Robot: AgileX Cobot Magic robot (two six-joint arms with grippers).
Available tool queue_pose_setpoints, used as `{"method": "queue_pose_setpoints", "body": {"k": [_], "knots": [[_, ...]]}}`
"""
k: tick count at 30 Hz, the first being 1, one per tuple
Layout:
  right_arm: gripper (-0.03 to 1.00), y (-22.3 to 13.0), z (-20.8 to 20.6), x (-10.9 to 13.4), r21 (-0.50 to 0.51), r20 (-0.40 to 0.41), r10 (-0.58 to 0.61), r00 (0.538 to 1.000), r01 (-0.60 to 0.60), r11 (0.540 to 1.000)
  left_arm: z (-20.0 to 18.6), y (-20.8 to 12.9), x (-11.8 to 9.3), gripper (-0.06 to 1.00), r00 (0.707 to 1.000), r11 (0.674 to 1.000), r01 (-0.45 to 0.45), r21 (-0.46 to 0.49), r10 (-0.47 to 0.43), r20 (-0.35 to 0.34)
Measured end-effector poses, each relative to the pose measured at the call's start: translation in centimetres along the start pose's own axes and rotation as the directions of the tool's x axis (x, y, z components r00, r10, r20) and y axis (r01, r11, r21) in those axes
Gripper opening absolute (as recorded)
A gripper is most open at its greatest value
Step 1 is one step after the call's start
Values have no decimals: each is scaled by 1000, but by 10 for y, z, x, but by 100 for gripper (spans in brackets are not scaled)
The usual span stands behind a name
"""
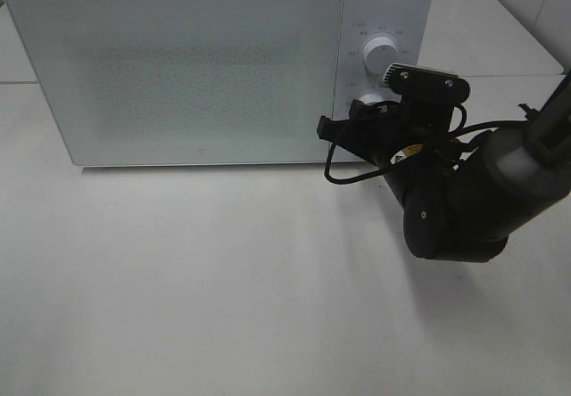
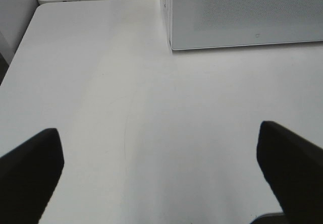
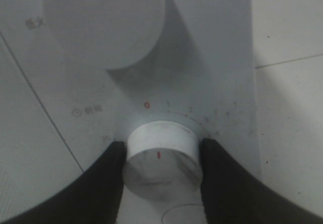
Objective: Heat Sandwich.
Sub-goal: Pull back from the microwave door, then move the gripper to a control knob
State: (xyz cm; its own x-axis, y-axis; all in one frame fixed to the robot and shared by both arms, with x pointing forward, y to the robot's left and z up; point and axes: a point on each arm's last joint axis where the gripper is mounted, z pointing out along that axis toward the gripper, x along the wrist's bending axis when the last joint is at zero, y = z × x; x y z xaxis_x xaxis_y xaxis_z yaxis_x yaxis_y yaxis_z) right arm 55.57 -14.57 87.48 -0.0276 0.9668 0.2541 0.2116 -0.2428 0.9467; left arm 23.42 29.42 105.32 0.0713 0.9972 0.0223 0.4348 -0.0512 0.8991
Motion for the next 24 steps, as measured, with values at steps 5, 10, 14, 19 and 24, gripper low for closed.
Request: {"method": "queue_pose_setpoints", "body": {"k": [5, 10, 14, 19, 24], "knots": [[43, 0, 0, 0, 1, -2, 253, 968, -253, 968, 0, 0, 0, 99, 1000, 1000, 0, 0, 0, 0], [43, 0, 0, 0, 0, -4, 534, 845, -534, 846, 0, 0, 0, 99, 1000, 1000, 0, 0, 0, 0], [43, 1, 0, 0, 0, -4, 694, 720, -694, 720, 0, 0, 0, 99, 1000, 1000, 0, 0, 0, 0], [43, 0, 0, 0, 1, -7, 845, 535, -845, 535, 0, 0, 0, 99, 1000, 1000, 0, 0, 0, 0], [43, 0, 0, 0, 1, -7, 916, 401, -916, 401, 0, 0, 0, 99, 1000, 1000, 0, 0, 0, 0]]}}
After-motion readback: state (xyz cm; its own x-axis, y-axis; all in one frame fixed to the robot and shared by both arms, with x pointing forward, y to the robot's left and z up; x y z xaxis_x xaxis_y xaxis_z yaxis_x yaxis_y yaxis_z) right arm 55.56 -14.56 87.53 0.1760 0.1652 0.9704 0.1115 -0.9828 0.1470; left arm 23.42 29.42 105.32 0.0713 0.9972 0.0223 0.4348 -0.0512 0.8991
